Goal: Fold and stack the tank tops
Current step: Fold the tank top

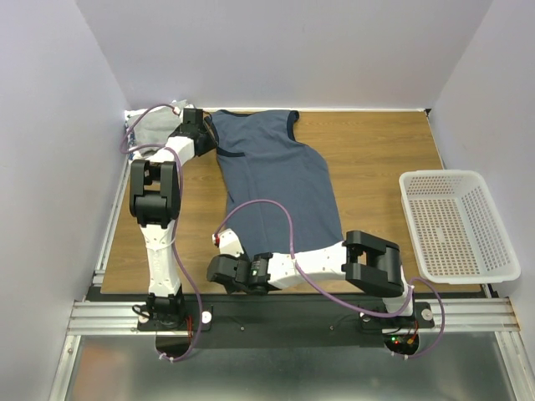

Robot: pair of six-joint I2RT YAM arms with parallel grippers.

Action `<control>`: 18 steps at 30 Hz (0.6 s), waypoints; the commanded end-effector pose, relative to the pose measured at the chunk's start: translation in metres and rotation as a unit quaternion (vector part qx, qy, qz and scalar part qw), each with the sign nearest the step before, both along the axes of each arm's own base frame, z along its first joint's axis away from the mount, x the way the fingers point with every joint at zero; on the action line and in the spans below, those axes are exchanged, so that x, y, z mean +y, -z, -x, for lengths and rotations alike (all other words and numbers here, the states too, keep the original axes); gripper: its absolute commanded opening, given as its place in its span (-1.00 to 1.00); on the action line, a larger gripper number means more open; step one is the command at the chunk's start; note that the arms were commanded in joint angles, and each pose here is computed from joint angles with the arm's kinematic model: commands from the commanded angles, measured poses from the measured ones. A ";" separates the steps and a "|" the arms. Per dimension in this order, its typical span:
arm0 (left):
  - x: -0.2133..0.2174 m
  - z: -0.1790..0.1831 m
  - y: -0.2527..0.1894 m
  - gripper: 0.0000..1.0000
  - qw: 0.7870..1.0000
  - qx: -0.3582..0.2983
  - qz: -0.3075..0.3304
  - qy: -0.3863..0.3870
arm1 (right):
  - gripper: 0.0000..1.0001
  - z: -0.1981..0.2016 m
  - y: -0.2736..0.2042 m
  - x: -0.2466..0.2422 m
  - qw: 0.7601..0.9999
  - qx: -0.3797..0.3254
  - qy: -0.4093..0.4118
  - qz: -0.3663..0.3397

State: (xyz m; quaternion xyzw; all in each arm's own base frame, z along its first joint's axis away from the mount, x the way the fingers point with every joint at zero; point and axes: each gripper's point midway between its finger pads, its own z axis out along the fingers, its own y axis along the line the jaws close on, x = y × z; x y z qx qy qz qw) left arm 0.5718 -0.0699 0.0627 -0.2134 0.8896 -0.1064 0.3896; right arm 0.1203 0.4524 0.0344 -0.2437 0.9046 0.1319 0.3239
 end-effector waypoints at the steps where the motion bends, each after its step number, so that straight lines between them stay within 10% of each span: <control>1: 0.001 -0.006 -0.023 -0.19 0.999 -0.032 0.008 -0.004 | -0.02 0.004 -0.010 0.006 1.000 -0.008 -0.006 -0.007; 18: -0.015 0.003 -0.004 -0.19 0.999 -0.023 0.035 0.016 | -0.58 0.013 -0.002 -0.006 1.000 0.019 0.008 -0.021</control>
